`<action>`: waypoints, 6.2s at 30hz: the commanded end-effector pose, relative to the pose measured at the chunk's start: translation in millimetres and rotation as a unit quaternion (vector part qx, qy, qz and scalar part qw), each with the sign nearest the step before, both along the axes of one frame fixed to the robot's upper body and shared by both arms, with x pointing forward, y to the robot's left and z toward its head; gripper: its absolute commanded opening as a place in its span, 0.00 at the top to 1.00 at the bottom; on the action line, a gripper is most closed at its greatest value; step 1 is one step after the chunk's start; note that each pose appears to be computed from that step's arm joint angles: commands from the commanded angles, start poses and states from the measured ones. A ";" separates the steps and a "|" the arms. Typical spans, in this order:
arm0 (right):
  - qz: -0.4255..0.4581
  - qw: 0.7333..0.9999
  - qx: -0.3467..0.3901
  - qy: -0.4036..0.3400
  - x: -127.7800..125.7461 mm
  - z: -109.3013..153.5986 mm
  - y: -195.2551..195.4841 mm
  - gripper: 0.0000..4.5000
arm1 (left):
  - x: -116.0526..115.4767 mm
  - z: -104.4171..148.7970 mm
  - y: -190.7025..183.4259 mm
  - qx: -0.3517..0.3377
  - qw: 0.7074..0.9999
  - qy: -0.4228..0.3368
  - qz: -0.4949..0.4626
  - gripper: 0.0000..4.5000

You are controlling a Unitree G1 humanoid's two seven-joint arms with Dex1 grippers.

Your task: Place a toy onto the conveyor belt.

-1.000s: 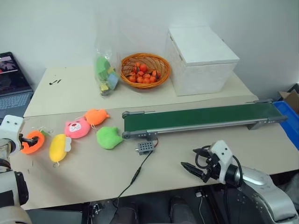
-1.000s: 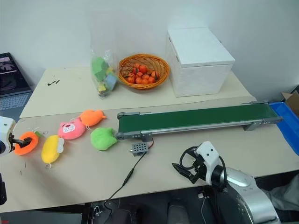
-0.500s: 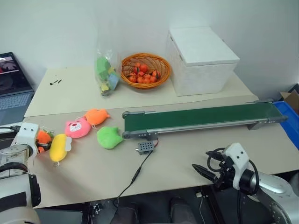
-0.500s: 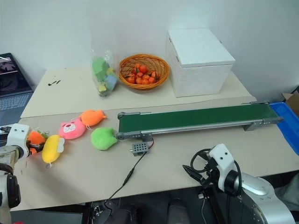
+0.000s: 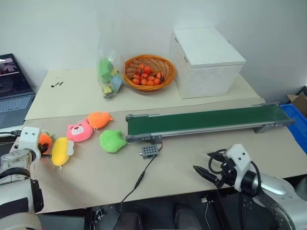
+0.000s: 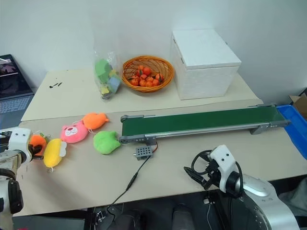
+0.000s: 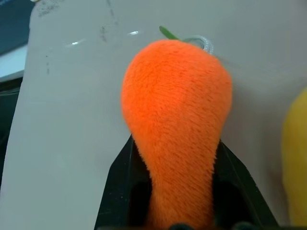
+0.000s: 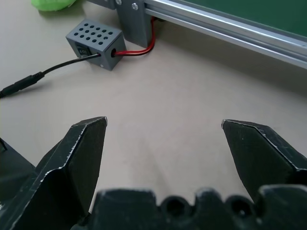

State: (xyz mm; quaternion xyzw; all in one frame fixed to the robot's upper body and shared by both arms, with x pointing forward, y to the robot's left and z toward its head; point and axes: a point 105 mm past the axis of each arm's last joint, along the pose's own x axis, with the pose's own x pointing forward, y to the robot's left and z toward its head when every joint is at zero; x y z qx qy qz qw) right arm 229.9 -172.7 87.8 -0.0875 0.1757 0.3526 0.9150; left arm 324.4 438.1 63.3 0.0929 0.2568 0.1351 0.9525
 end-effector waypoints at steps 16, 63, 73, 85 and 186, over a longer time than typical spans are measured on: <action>0.011 0.999 0.021 -0.048 24.3 12.3 15.3 0.00 | 126.7 101.0 -263.4 0.530 0.698 -0.151 -0.456 0.76; 0.226 0.966 -0.009 -0.127 68.2 52.3 34.3 0.00 | 63.7 5.4 -321.0 0.603 0.467 -0.322 -0.561 0.76; 0.237 0.963 -0.014 -0.130 82.5 58.3 28.7 0.00 | 55.9 -2.0 -308.9 0.581 0.483 -0.306 -0.579 0.20; 0.251 0.959 -0.013 -0.131 89.5 59.6 32.7 0.00 | 55.9 5.0 -294.0 0.585 0.489 -0.303 -0.571 0.02; 0.226 0.964 0.046 -0.133 70.7 67.9 47.4 0.00 | -5.9 105.8 -245.3 -0.090 0.797 -0.190 -0.565 0.02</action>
